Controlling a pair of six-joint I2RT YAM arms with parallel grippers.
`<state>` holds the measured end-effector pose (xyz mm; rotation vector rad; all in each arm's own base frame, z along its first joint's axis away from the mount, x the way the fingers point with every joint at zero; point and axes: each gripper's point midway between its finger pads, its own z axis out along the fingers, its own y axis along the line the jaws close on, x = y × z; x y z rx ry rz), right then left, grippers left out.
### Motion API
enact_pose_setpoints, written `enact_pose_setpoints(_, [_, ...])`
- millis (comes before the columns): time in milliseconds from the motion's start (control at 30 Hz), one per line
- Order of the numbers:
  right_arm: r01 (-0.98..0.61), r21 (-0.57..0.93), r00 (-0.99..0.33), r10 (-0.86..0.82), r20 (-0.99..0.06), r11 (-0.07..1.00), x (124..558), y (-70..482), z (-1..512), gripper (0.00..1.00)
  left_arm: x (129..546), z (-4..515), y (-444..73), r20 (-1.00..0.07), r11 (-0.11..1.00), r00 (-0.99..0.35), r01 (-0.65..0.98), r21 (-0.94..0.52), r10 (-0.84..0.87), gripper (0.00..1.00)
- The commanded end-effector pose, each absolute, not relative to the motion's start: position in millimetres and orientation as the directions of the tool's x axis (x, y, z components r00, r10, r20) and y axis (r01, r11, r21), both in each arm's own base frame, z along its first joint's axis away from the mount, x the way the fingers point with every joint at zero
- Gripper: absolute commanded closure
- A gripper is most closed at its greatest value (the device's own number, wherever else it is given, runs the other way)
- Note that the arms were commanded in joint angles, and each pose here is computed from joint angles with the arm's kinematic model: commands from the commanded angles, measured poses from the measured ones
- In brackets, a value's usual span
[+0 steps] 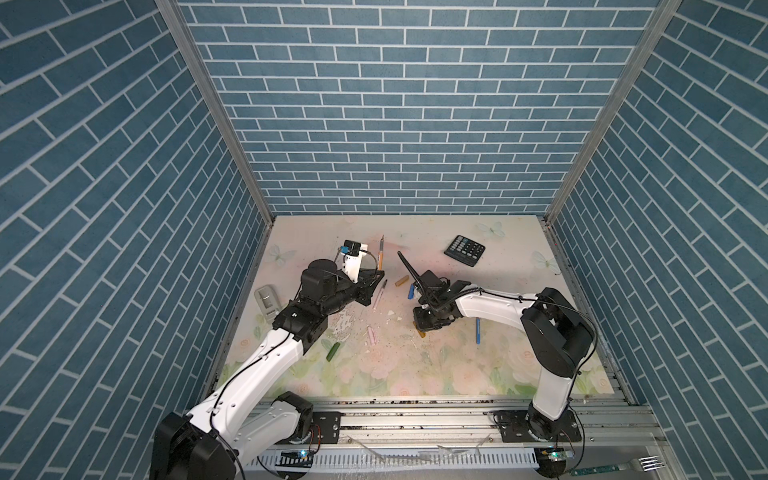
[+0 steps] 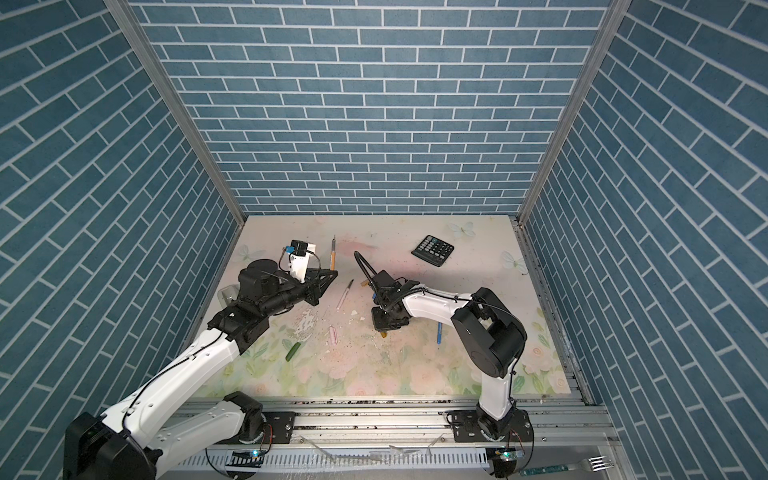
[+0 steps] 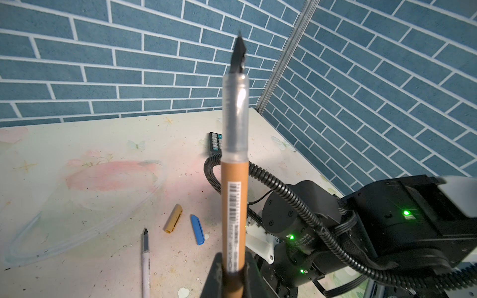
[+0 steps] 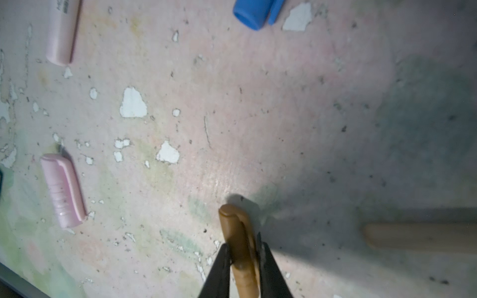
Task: Insert the pens into the pen caps
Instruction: 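Raise the orange cap with the right gripper and swing it toward the left gripper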
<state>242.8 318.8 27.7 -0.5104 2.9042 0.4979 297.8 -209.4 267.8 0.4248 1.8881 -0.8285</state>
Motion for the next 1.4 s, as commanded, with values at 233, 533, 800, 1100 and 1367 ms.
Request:
enact_pose_setpoints(233, [-0.353, 0.213, -0.932, -0.323, -0.163, 0.911, 235, 318, 11, 0.79, 299, 283, -213, -0.910, 0.691, -0.409, 0.638, -0.340, -0.070, 1.00])
enact_pose_setpoints(533, [-0.339, 0.178, -0.933, -0.306, -0.191, 0.924, 239, 317, 17, 0.83, 298, 284, -213, -0.910, 0.691, -0.408, 0.638, -0.340, -0.071, 1.00])
enact_pose_setpoints(800, [-0.327, 0.239, -0.920, -0.251, -0.301, 0.914, 248, 325, 49, 0.89, 300, 284, -211, -0.913, 0.698, -0.401, 0.632, -0.335, -0.075, 1.00])
enact_pose_setpoints(1100, [-0.371, 0.370, -0.746, -0.035, -0.666, 0.852, 272, 315, 161, 0.90, 294, 282, -222, -0.928, 0.678, -0.368, 0.666, -0.309, -0.061, 1.00])
enact_pose_setpoints(1367, [-0.444, 0.431, -0.421, 0.242, -0.874, 0.786, 279, 281, 292, 0.90, 266, 267, -263, -0.926, 0.575, -0.376, 0.768, -0.283, 0.047, 1.00])
